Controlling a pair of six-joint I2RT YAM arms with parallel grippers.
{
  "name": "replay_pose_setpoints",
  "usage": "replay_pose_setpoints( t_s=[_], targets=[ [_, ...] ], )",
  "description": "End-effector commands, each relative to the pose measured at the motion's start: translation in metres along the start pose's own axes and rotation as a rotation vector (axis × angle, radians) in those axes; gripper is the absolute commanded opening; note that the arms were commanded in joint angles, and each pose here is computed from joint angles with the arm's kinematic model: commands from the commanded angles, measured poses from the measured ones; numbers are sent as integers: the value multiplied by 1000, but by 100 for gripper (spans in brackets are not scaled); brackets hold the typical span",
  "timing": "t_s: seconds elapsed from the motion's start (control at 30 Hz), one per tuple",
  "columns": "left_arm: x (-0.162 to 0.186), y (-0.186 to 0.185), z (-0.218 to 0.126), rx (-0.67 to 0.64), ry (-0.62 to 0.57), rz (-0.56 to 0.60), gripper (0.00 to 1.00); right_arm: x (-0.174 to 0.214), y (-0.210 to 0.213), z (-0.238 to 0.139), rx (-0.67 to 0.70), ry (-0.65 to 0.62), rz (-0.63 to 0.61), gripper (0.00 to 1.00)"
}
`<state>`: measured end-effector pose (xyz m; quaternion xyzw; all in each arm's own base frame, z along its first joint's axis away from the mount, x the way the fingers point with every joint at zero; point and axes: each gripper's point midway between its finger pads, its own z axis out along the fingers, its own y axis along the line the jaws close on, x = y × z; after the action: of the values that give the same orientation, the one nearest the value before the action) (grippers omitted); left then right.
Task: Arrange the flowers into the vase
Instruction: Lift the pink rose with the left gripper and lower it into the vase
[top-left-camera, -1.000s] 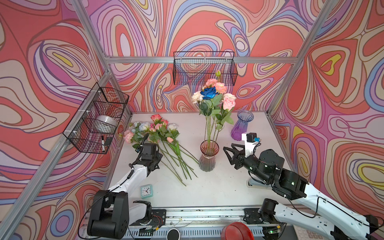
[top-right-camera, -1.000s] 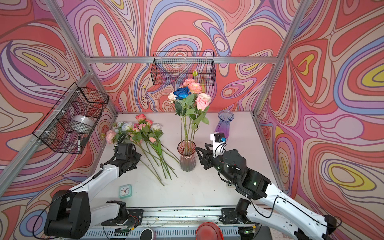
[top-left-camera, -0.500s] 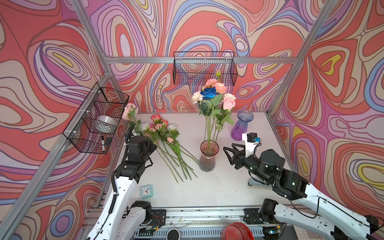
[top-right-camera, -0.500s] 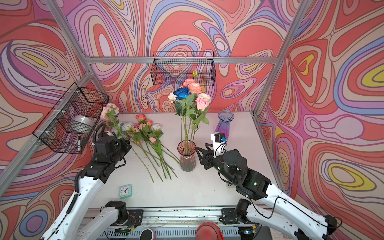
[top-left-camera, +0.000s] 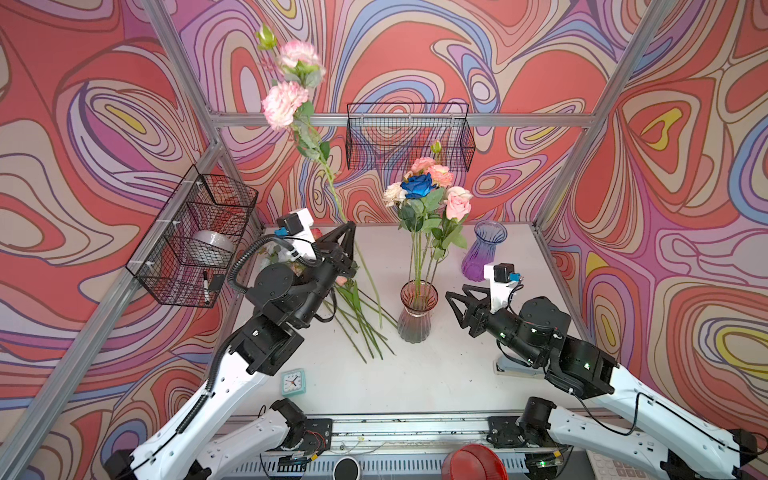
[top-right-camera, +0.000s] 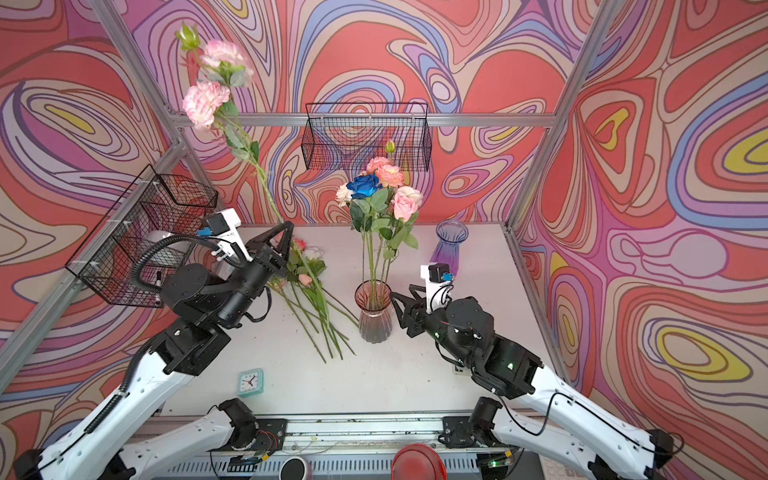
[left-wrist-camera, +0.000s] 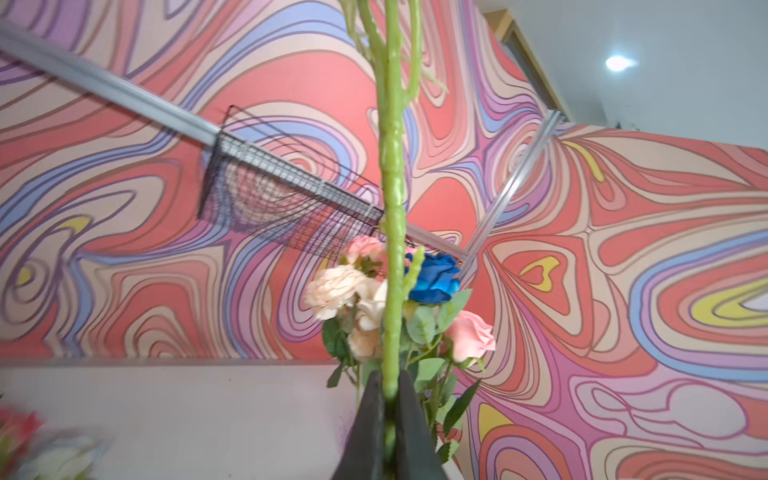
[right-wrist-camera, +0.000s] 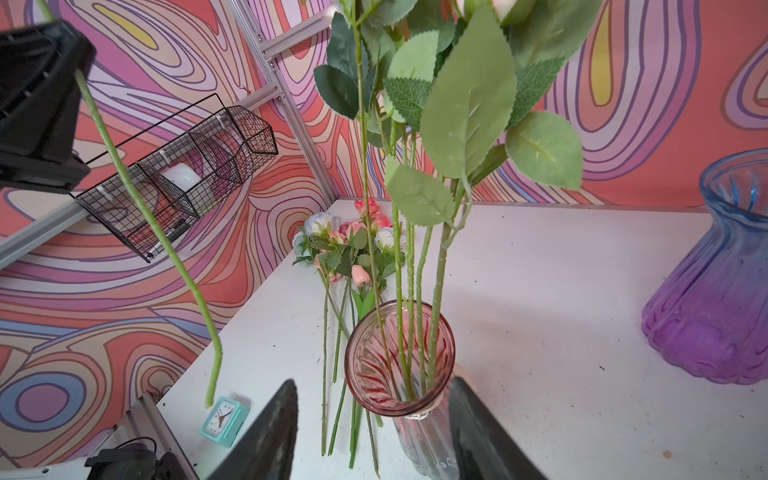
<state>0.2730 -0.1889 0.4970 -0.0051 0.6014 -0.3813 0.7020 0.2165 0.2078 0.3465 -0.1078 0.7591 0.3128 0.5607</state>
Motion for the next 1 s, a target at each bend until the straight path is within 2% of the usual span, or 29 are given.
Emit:
replay_pose_setpoints(
  t_s=[0.0, 0.17, 0.3, 0.53, 0.83, 0.97],
  targets=[
    [-35, -39, 11, 94, -236, 114, 0, -17, 5, -9, -20, -43, 17, 59],
    [-37, -66, 28, 190, -326, 88, 0, -20, 5, -12, -23, -49, 16, 59],
    [-21, -71, 42, 207, -314, 98, 0, -21, 4, -17, -22, -55, 17, 59],
    [28, -50, 50, 161, -255, 115, 0, -25, 0, -27, -18, -80, 21, 59],
    [113, -10, 51, 64, -99, 115, 0, -22, -1, -27, -13, -71, 18, 59],
    [141, 3, 46, 31, -32, 128, 0, -20, -1, -25, -12, -66, 16, 59]
  ],
)
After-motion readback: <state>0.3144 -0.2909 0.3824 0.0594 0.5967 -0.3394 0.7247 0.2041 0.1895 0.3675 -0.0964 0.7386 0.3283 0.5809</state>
